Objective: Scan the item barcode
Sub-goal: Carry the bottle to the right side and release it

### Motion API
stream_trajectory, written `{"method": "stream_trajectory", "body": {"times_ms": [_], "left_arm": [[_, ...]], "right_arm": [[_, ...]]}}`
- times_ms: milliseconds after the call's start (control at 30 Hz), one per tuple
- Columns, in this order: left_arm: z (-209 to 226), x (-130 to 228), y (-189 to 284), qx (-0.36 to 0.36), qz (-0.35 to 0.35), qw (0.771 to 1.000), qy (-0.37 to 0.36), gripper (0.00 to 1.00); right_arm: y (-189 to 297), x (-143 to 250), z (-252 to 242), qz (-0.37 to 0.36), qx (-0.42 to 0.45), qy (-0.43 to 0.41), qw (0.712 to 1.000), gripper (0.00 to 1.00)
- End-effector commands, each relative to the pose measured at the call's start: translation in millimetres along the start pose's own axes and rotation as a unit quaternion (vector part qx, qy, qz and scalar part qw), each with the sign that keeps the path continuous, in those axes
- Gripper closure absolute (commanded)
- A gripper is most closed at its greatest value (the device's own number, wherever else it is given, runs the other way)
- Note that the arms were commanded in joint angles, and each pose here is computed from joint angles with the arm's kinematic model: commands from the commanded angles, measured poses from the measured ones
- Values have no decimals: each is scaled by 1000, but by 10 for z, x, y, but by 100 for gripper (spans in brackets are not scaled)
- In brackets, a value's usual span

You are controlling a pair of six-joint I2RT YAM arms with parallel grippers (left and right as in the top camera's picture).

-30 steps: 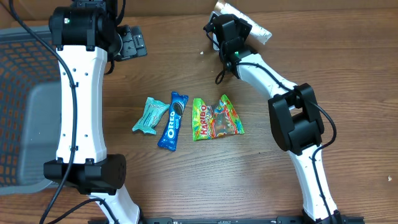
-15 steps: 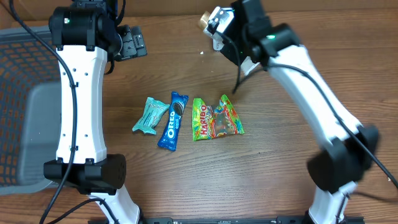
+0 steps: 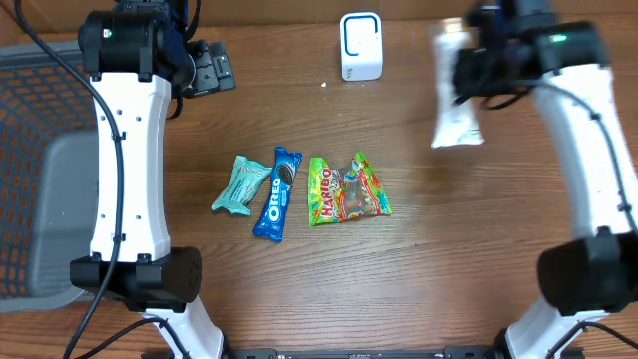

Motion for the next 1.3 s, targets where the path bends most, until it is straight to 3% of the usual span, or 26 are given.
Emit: {"method": "stream_trajectory", "body": {"times_ms": [0,133,300,633,833,1033,1267], "left_arm": [[35,-21,-8,-7,-3,1000,-6,0],[34,-21,-8,-7,-3,1000,-5,0],[34,-21,-8,-7,-4,1000,-5,0],[34,-21,-8,-7,-4,1000,-5,0],[34,-21,-8,-7,-3,1000,-5,0],[34,-21,-8,-7,-4,1000,-5,0],[34,-21,-8,-7,-4,1000,-5,1]], "right_arm": [[-109,323,-764,22,47,-220,974,96],[-343,866,-1318,67,70,-326,940,96],[-723,1368,-1632,87,68,-385,916,96],[-1023,1345,-2016,1,128,-328,936,96],[-946,1388,-2220,-6,175,-336,925,96],[-880,1620,-2293,11,205,-442,873,96],[-762,1771,-2513,-3,216,-507,834,96]]}}
Point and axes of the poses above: each gripper's point midway between its finger pads, its own y axis back along the fingers, its own z axis along the line the jaws close on, x = y × z, the point moved 2 cm from there along y, back along the fingers, and after that the axes turned 14 degrees about y, right-handed, at the moved point
